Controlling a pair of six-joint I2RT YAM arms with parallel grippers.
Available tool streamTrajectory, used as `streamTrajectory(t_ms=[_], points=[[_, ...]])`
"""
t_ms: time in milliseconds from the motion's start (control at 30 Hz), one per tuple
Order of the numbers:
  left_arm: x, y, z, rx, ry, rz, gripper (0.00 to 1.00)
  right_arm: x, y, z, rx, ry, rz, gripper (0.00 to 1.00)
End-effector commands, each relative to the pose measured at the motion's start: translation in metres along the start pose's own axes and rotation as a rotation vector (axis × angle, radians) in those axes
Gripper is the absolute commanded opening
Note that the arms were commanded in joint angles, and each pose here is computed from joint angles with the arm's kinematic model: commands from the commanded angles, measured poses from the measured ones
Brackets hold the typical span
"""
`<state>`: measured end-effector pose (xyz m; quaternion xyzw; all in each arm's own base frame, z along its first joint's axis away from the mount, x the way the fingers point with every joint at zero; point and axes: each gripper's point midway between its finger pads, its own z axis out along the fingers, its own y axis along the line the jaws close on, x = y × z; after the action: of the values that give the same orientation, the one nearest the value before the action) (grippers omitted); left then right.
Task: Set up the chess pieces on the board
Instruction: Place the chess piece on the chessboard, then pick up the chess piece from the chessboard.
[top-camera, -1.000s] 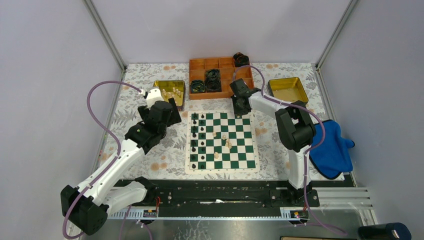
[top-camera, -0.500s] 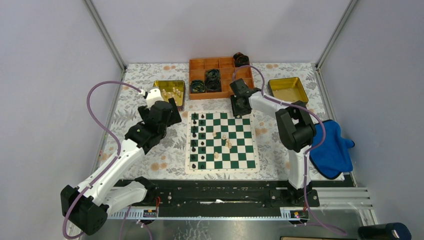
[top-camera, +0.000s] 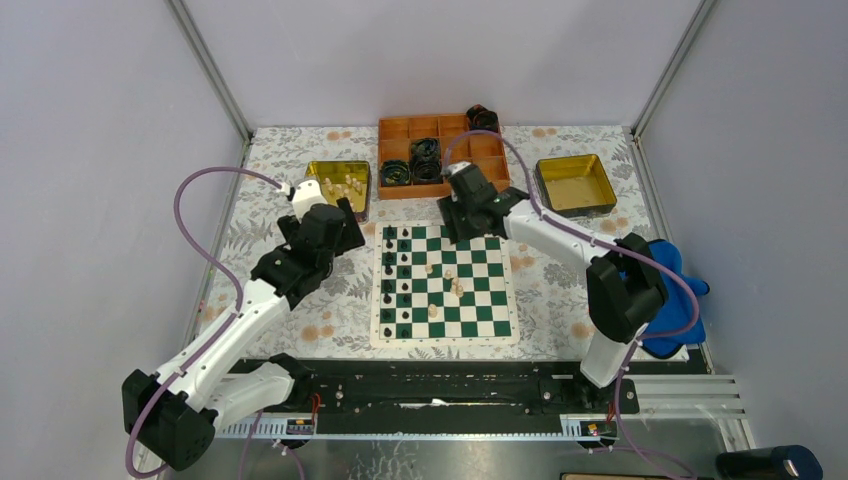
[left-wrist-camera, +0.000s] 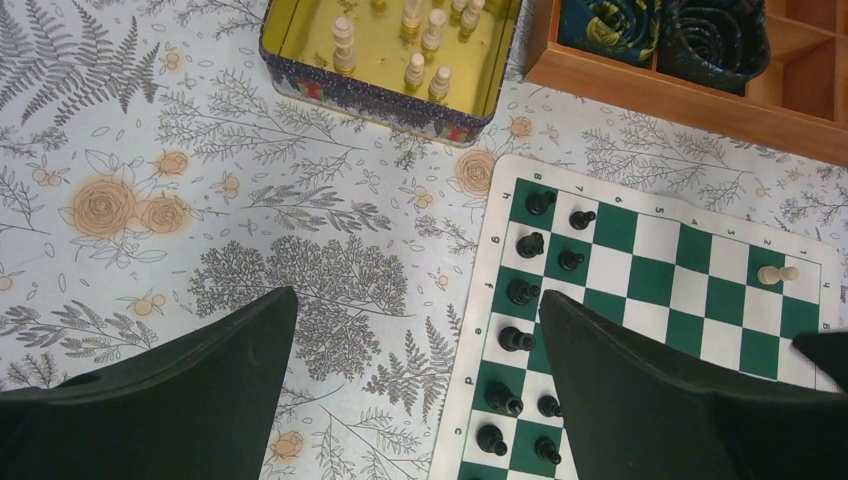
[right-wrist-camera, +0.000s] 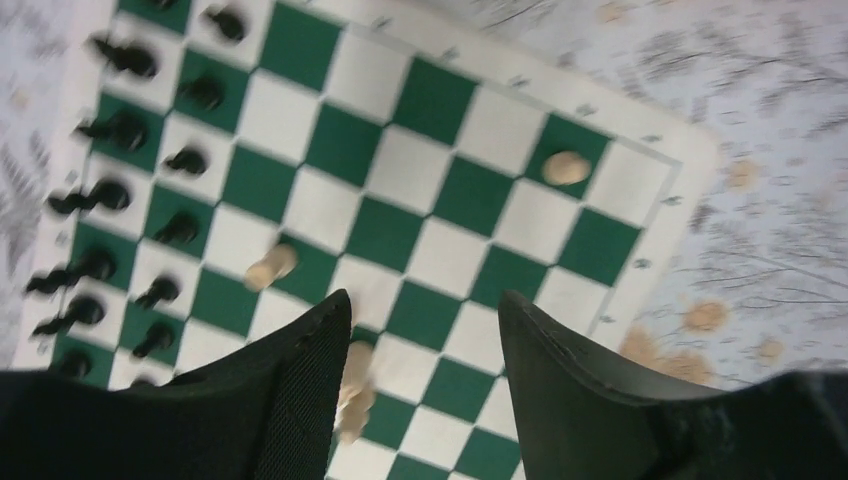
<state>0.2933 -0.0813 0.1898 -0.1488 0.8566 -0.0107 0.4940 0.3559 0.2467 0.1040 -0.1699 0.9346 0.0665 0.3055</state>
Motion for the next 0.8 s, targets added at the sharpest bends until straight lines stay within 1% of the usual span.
streamTrajectory(t_ms=[0,167,333,767], points=[[-0.004,-0.007,0.000,0.029,-0.029,-0.060,0.99,0.029,0.038,-0.020,-0.124,0.055,-0.091,0.64],[0.001,-0.008,0.001,0.036,-0.017,-0.074,0.99,0.047,0.052,-0.021,-0.185,0.083,-0.106,0.64],[0.003,-0.008,0.001,0.038,-0.011,-0.081,0.99,0.054,0.052,-0.017,-0.183,0.106,-0.119,0.63],[0.003,-0.008,0.001,0.036,-0.012,-0.072,0.99,0.069,0.066,0.002,-0.242,0.179,-0.133,0.58]])
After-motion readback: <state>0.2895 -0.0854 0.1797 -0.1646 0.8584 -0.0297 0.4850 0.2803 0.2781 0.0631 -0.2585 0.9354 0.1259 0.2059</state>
